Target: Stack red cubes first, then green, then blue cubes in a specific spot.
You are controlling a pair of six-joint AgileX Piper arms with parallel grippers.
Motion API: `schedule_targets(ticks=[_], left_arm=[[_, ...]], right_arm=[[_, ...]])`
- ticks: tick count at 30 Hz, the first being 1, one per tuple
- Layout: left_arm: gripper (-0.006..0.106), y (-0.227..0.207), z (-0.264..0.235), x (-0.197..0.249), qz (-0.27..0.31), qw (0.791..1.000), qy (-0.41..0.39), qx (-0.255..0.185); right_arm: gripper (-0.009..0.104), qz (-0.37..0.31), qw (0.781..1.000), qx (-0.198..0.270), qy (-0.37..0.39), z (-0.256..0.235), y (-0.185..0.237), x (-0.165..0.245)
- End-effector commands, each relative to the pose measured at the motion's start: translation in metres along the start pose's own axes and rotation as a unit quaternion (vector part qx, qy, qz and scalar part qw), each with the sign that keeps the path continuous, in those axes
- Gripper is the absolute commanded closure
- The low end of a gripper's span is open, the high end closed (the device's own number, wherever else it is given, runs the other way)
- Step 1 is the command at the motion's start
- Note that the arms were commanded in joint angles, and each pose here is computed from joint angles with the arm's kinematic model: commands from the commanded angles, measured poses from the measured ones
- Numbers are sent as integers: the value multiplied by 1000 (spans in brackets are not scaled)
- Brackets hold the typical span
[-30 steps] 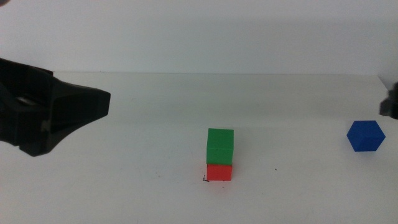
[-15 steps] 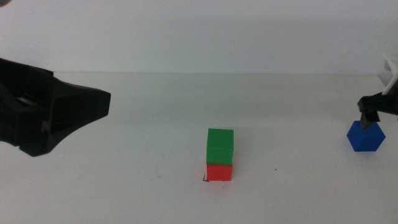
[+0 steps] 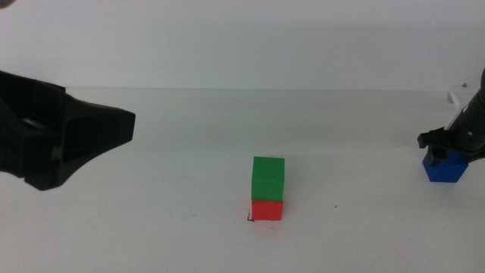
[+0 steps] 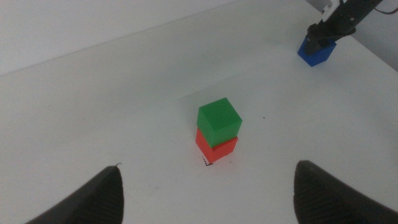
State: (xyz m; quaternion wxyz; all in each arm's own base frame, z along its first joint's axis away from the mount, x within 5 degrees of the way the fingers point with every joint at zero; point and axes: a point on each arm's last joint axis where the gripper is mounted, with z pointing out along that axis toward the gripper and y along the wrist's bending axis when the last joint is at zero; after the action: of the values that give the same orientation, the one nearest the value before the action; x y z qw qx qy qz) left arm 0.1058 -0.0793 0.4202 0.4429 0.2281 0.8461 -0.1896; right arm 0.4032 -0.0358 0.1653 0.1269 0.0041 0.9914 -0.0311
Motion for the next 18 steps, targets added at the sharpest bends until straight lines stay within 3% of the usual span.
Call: schedule_targets(ticks=[1, 5, 10, 14, 18], left_arm=[[7, 0, -1, 0, 0, 1000, -4, -1], [7, 0, -1, 0, 0, 1000, -5, -1], [7, 0, -1, 0, 0, 1000, -5, -1], [7, 0, -1, 0, 0, 1000, -7, 0], [7, 0, -1, -1, 0, 1000, -7, 0]], right_arm=[[95, 8, 1000, -3, -15, -16, 8, -5], [93, -4, 1000, -7, -22, -80, 63, 2], [86, 9, 999, 16, -35, -166, 164, 39], [79, -10, 995, -9, -94, -196, 238, 70], [79, -9, 994, -27, -109, -204, 273, 87]])
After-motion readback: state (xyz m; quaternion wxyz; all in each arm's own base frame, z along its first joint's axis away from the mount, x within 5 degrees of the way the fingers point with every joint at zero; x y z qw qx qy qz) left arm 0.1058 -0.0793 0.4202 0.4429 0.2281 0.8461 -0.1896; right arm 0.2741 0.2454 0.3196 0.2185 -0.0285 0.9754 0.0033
